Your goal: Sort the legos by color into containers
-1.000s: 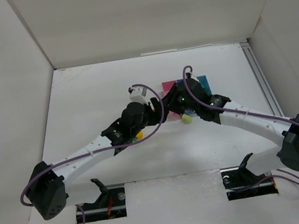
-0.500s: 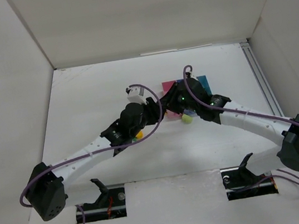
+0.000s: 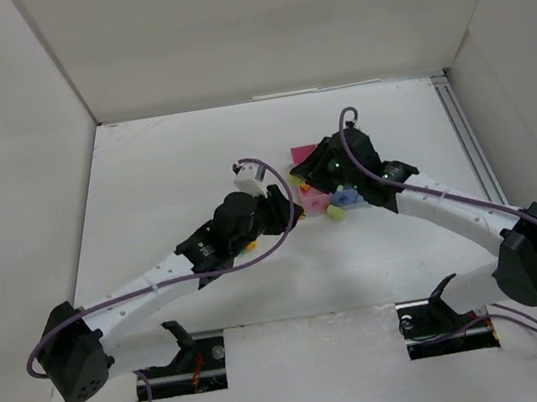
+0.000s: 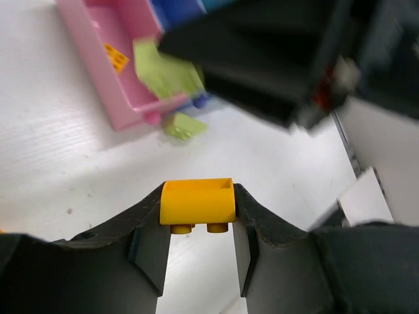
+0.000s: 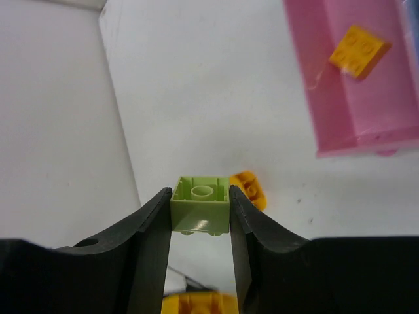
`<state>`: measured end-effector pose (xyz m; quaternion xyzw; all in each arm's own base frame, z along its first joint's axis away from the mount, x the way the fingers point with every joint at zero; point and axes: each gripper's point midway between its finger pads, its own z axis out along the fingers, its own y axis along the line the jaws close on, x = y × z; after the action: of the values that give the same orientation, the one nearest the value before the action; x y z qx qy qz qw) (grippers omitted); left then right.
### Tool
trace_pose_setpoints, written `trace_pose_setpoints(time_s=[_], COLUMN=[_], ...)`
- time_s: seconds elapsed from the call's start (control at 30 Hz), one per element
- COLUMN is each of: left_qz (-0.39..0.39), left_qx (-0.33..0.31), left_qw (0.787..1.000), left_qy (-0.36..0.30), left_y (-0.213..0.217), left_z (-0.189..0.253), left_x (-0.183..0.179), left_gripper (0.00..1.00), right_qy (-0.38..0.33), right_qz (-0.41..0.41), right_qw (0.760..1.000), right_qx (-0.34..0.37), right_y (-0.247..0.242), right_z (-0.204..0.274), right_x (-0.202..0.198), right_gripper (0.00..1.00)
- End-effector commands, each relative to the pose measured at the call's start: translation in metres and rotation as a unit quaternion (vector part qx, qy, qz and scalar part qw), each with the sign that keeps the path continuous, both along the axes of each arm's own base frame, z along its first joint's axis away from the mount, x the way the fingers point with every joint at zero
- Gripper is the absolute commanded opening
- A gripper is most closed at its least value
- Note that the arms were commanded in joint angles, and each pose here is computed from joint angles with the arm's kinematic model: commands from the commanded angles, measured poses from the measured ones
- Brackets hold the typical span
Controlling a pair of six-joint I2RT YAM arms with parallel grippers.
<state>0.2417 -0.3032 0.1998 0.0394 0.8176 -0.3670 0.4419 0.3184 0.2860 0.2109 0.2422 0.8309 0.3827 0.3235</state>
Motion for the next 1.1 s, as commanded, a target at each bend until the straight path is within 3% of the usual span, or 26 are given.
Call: trace_pose_setpoints(time_s=[0.0,0.23,0.47,0.63,1.07], left_qz=[-0.057,-0.044,0.082,0.110,0.108], left_qx=[-0.007,0.025,0.102,0.099,0.084], left_qw=[0.998,0.999,0.991,0.989,0.991], left_qy=[-0.011,-0.007,0.006,0.018,0.007], left_y=[-0.005,0.005,0.032,0.039,0.037], left_z=[0.010,0.002,0.014,0.026,0.043], left_x=[-0.025,-0.026,0.018,0.049,0.082], left_gripper=[0.16,0.16,0.18,0.18,0.18], right_qy=[-0.044,-0.061,-0.070,-0.073,-0.059], right_qz=[-0.053,-0.054,-0.079,-0.110,-0.121], right_qw=[0.998,0.997,0.991,0.983,0.970], right_qx=[0.013,-0.018,-0.084,-0.129,-0.203], right_y=[-0.018,-0.036,-0.067,-0.098,-0.124], right_z=[0.027,0.024,0.018,0.019,0.004], right_x=[0.034,0.045,0.039,0.024,0.014], right_gripper=[0.14,0.14,0.16,0.16,0.16])
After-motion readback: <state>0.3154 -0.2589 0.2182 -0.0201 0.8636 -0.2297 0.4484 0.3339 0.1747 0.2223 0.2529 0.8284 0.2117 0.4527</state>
